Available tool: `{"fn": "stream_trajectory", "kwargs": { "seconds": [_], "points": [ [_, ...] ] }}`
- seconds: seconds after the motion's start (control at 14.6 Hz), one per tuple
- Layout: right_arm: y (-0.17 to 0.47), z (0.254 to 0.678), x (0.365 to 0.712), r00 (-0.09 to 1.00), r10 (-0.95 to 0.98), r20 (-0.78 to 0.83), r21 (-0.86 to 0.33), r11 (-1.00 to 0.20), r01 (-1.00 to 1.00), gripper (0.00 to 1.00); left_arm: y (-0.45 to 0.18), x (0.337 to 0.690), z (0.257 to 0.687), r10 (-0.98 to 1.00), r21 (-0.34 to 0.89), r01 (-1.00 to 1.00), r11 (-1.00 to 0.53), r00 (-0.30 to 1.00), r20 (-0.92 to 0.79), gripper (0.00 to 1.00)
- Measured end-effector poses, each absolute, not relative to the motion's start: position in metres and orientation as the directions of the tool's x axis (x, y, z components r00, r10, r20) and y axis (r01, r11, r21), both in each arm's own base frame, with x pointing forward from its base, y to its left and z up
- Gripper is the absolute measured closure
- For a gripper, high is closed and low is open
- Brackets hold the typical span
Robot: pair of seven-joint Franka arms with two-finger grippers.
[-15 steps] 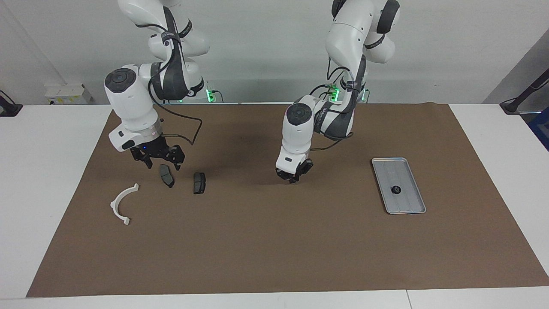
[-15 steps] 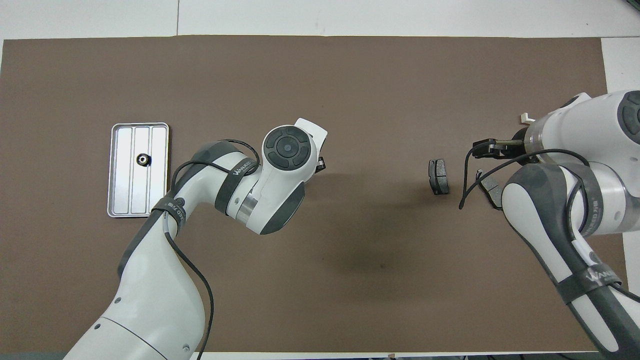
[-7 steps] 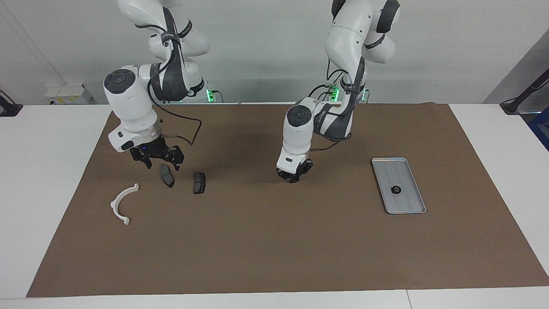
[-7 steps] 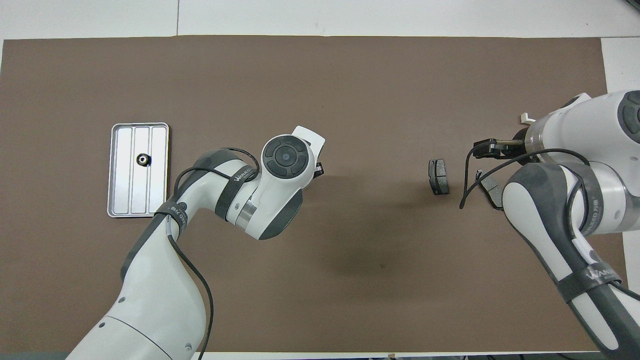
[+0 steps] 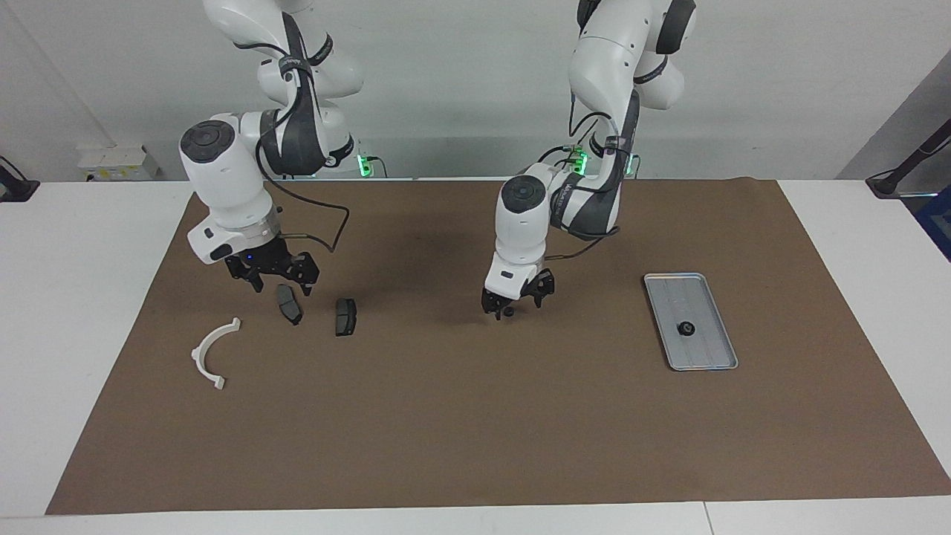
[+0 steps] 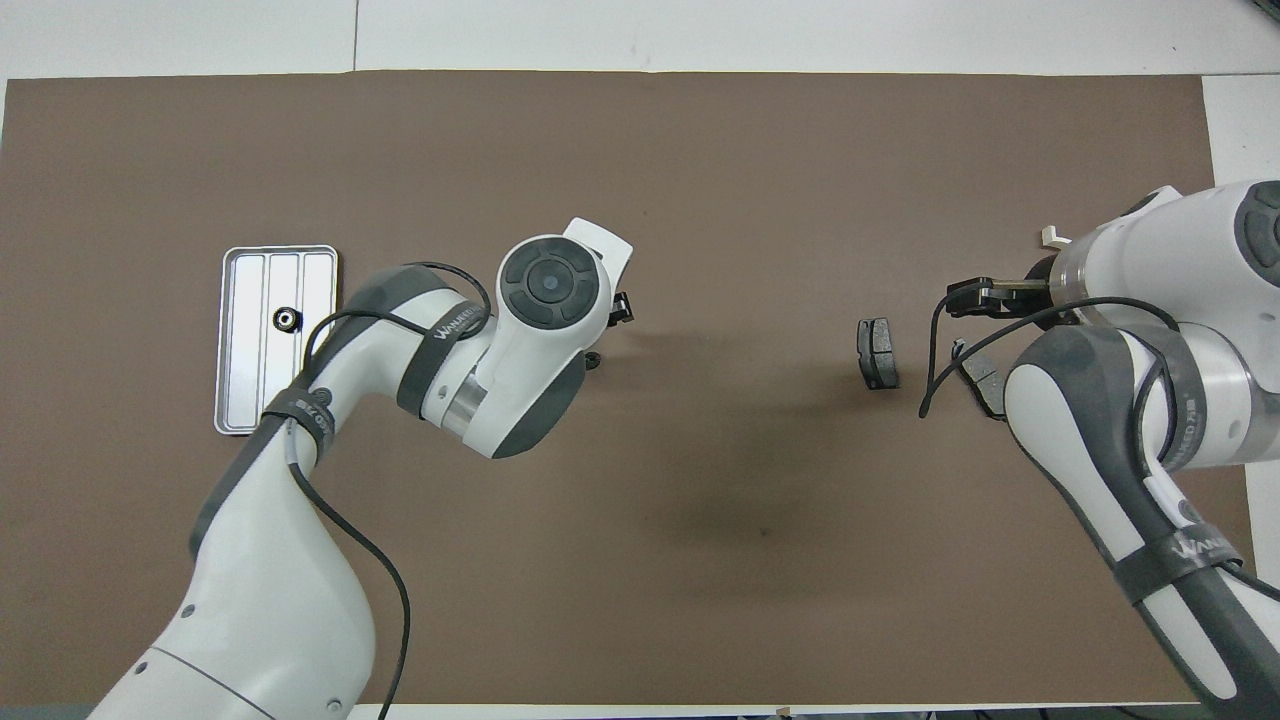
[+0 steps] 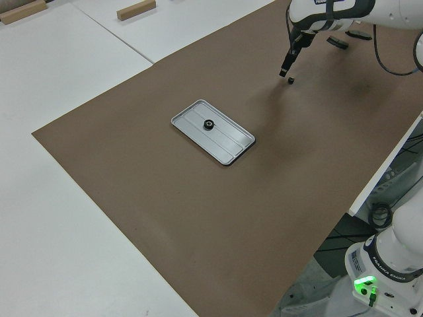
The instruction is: Place bearing gear from tray to pile
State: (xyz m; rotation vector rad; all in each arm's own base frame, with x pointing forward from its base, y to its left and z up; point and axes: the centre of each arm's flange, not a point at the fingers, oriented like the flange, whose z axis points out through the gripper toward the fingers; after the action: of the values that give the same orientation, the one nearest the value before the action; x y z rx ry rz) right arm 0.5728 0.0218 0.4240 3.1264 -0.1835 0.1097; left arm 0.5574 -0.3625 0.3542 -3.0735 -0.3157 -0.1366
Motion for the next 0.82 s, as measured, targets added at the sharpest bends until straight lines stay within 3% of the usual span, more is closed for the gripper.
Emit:
{"fn": "stream_trajectory", "kwargs": {
  "seconds": [0.41, 0.82],
  "points": [
    [0.024, 0.424, 0.573, 0.99, -0.121, 0.07, 0.003, -0.993, -0.122, 0.0, -0.2, 0.612, 0.472, 0.077, -0.042, 0.079, -0.996, 0.996, 0.053, 0.0],
    [0.094, 0.426, 0.567, 0.974, -0.216, 0.074, -0.015, -0.976, -0.215, 0.0, -0.059, 0.639, 0.492, -0.032, -0.012, -0.032, -0.999, 0.999, 0.02, 0.0]
  ]
}}
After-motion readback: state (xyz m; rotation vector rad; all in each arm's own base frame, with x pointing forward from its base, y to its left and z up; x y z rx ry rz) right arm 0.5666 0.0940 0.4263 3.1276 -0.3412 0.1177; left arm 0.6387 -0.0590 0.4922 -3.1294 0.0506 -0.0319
